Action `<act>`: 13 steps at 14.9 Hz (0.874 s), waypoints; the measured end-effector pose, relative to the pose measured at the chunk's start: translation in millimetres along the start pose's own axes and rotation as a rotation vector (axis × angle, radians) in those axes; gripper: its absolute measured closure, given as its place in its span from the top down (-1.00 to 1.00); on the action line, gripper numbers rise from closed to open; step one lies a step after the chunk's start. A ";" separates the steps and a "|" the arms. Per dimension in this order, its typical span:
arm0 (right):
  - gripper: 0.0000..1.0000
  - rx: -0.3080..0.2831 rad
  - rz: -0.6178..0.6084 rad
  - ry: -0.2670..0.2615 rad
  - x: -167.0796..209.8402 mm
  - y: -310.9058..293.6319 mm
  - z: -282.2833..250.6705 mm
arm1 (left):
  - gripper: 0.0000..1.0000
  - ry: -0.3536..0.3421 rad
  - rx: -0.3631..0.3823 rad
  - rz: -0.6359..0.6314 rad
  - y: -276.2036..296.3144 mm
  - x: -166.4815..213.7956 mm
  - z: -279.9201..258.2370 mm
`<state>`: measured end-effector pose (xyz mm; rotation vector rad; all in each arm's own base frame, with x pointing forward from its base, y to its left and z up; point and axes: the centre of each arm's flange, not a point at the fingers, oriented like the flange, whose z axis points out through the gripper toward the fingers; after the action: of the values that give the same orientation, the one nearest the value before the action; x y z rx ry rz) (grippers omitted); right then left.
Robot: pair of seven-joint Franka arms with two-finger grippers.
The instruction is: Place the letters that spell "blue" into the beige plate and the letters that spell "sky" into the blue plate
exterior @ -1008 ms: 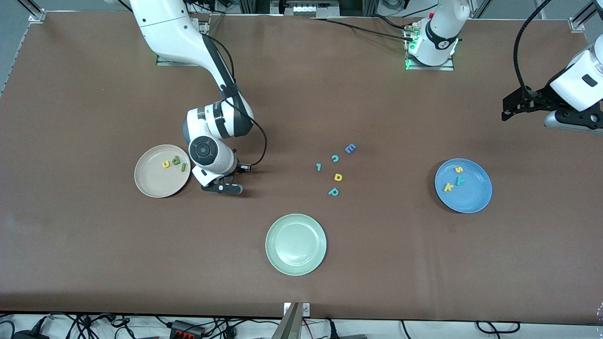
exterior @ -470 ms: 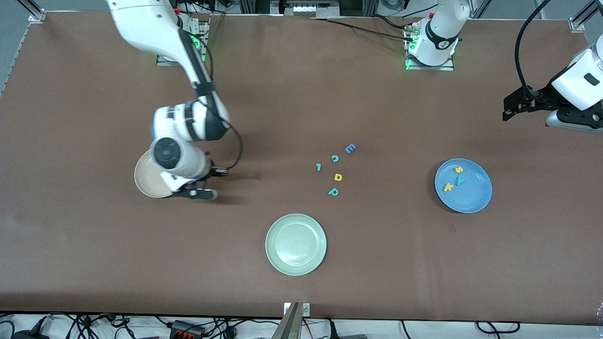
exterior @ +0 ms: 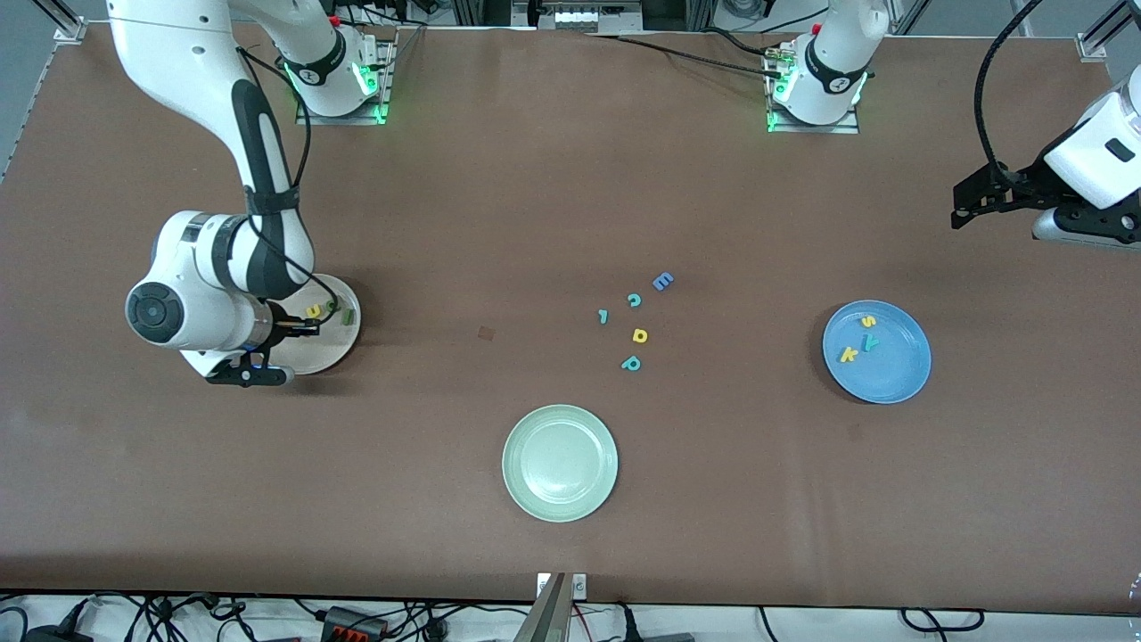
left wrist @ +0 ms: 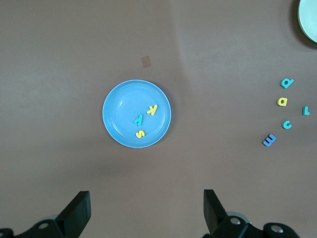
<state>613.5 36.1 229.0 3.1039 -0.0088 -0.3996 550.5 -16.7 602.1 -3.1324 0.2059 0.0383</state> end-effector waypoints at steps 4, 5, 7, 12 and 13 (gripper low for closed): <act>-0.44 -0.017 -0.028 -0.016 4.9 18.4 22.3 | 1.00 0.000 0.000 0.000 0.0 0.0 0.0; -0.44 -0.019 -0.030 -0.016 5.7 22.8 24.6 | 1.00 0.000 0.000 0.000 0.0 0.0 0.0; -0.20 -0.020 -0.026 -0.009 7.3 25.7 24.6 | 1.00 0.000 0.000 0.000 -0.1 0.0 0.0; 0.75 -0.021 -0.039 0.038 18.2 19.9 2.8 | 1.00 0.000 0.000 0.000 0.0 0.0 0.0; 0.97 -0.021 -0.041 0.051 21.2 18.0 -3.7 | 1.00 0.000 0.000 0.000 0.0 0.0 0.0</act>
<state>634.8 18.0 227.4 3.0972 0.0594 -0.3188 550.5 -16.7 602.1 -3.1324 0.2058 0.0384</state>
